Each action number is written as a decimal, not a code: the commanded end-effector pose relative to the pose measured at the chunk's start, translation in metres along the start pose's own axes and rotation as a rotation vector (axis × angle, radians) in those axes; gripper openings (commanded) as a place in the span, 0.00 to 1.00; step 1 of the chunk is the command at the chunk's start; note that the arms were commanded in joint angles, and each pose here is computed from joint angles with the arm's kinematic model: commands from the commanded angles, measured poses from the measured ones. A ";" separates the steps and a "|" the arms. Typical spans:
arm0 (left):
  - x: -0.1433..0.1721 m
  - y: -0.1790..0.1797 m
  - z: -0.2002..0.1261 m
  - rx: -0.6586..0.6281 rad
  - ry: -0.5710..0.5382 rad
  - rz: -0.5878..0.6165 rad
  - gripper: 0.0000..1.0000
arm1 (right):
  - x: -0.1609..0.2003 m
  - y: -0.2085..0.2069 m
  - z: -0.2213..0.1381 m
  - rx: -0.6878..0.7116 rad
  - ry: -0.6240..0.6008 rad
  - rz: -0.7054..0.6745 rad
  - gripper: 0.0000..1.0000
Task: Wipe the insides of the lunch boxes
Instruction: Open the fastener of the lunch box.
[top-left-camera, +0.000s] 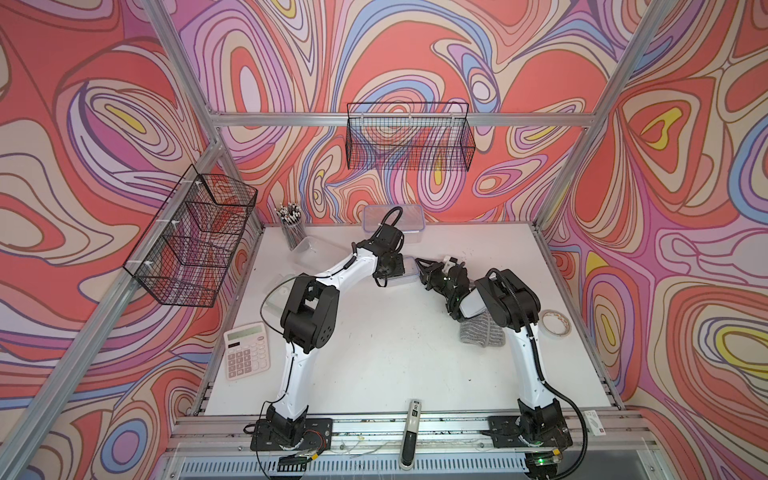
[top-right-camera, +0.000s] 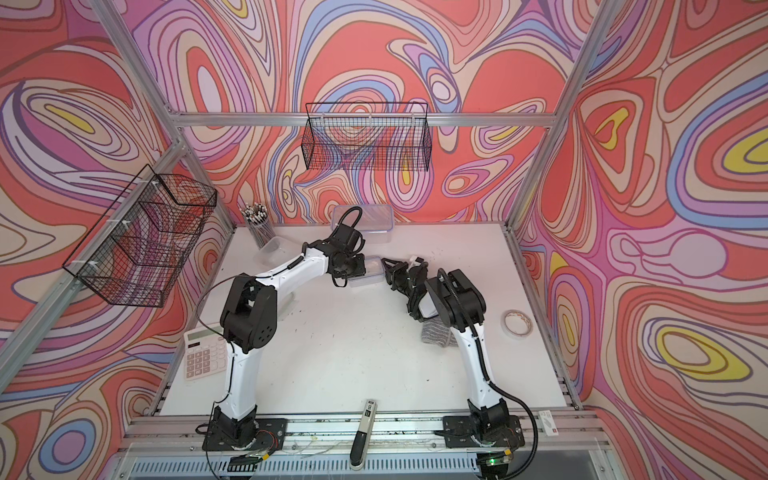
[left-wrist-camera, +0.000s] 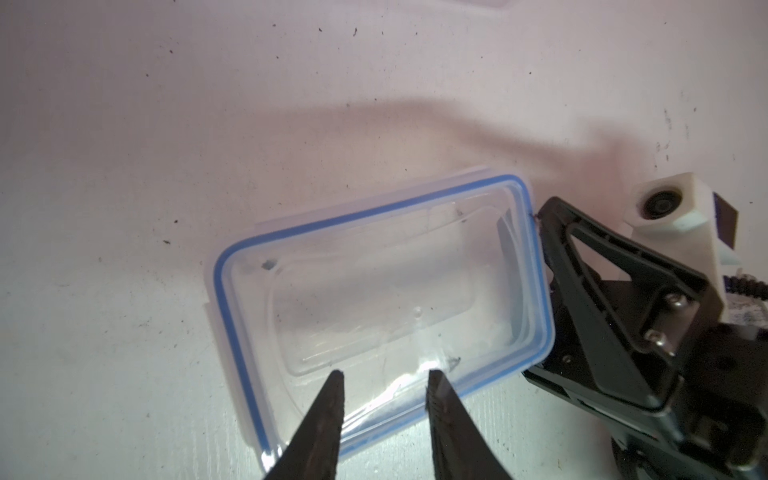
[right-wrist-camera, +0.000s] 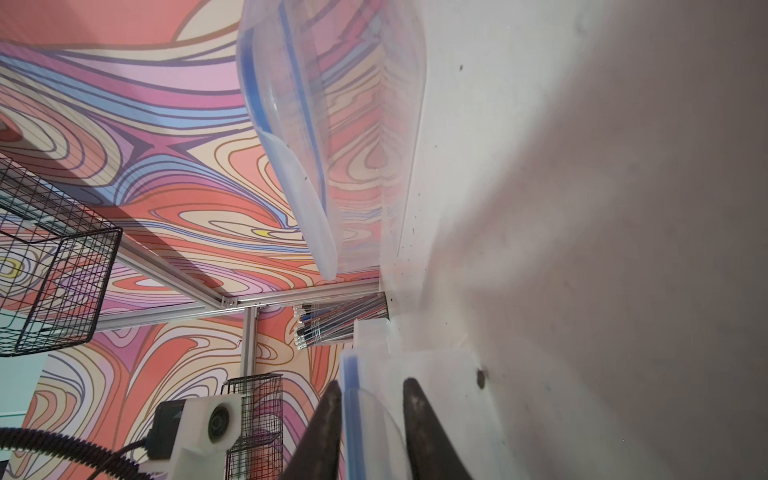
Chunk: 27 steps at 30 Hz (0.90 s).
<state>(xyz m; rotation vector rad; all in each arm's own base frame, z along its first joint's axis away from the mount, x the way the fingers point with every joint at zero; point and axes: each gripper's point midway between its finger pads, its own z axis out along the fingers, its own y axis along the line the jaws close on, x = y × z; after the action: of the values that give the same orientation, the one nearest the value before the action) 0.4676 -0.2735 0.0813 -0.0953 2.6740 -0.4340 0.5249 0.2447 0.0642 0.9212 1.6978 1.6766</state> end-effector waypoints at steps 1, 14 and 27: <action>0.069 0.046 0.035 -0.144 0.230 -0.025 0.37 | 0.004 0.019 0.000 -0.082 0.003 0.008 0.22; 0.069 0.047 0.036 -0.153 0.230 -0.024 0.36 | 0.004 0.018 -0.009 -0.055 -0.017 -0.003 0.05; 0.040 0.031 0.020 -0.119 0.151 -0.003 0.41 | 0.008 0.017 -0.032 0.019 -0.046 -0.041 0.09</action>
<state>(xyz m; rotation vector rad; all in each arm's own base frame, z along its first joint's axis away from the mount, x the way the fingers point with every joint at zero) 0.4694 -0.2749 0.0856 -0.0984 2.6648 -0.4409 0.5027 0.2288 0.0682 0.9261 1.7043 1.5780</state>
